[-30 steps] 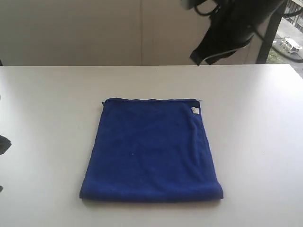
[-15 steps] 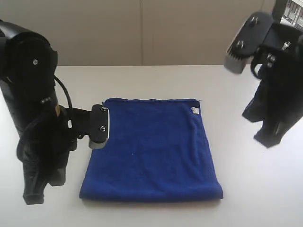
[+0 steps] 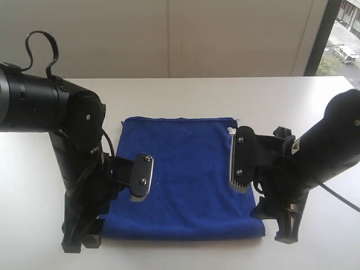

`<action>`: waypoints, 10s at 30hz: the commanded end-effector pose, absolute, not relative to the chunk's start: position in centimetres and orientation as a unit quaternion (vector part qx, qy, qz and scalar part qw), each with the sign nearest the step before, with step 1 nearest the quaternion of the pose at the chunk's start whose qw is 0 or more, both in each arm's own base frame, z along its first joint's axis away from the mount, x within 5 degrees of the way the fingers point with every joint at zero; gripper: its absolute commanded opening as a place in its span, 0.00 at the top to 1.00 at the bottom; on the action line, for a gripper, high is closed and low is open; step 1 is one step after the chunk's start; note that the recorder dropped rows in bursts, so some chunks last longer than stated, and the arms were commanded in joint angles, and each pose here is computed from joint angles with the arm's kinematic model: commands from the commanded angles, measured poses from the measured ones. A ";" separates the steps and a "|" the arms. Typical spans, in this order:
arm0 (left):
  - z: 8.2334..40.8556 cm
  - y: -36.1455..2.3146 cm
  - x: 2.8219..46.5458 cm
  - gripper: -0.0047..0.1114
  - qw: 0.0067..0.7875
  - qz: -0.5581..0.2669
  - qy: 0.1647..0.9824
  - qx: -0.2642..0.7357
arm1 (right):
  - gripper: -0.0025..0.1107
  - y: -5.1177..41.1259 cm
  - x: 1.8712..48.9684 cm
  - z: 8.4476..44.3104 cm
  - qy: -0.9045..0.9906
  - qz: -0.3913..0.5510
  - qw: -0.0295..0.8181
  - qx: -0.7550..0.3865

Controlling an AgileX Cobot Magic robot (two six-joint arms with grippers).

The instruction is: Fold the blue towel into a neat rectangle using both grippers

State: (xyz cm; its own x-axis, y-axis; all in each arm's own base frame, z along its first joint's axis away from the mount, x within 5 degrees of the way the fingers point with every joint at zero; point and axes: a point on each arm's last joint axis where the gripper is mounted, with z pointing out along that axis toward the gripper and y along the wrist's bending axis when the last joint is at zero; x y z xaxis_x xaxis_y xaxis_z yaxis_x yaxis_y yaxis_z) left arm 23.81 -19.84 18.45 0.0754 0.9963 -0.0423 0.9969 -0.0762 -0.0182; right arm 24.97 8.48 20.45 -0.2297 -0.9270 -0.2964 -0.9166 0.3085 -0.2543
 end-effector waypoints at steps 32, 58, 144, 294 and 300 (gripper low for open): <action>14.7 -19.4 23.5 0.53 0.037 -0.014 0.675 0.737 | 0.47 9.5 26.2 14.5 0.749 0.009 0.135 -0.649; 15.2 -19.0 22.7 0.96 -0.001 -0.027 0.689 0.724 | 0.96 9.9 24.6 13.8 0.751 0.063 0.059 -0.655; 14.6 -16.5 31.2 0.96 0.281 0.020 0.825 0.490 | 0.98 12.4 34.5 15.0 0.853 -0.067 0.322 -0.405; 21.8 -14.0 26.5 0.96 0.303 -0.262 0.862 0.311 | 0.98 5.6 30.5 20.8 0.931 0.158 0.283 -0.165; 31.0 -10.6 19.8 0.96 0.397 -0.215 0.844 0.289 | 0.98 3.6 22.8 32.2 0.895 0.069 0.414 -0.151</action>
State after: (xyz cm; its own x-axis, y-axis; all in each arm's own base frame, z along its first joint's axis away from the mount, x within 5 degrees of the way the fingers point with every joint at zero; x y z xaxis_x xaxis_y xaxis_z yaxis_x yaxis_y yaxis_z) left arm 22.96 -12.03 28.69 -0.5213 0.3235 -0.7897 0.6821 0.7140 -0.1578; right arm 25.94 4.60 29.33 -0.6495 -0.1973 -0.7343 -0.3730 0.9242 0.0816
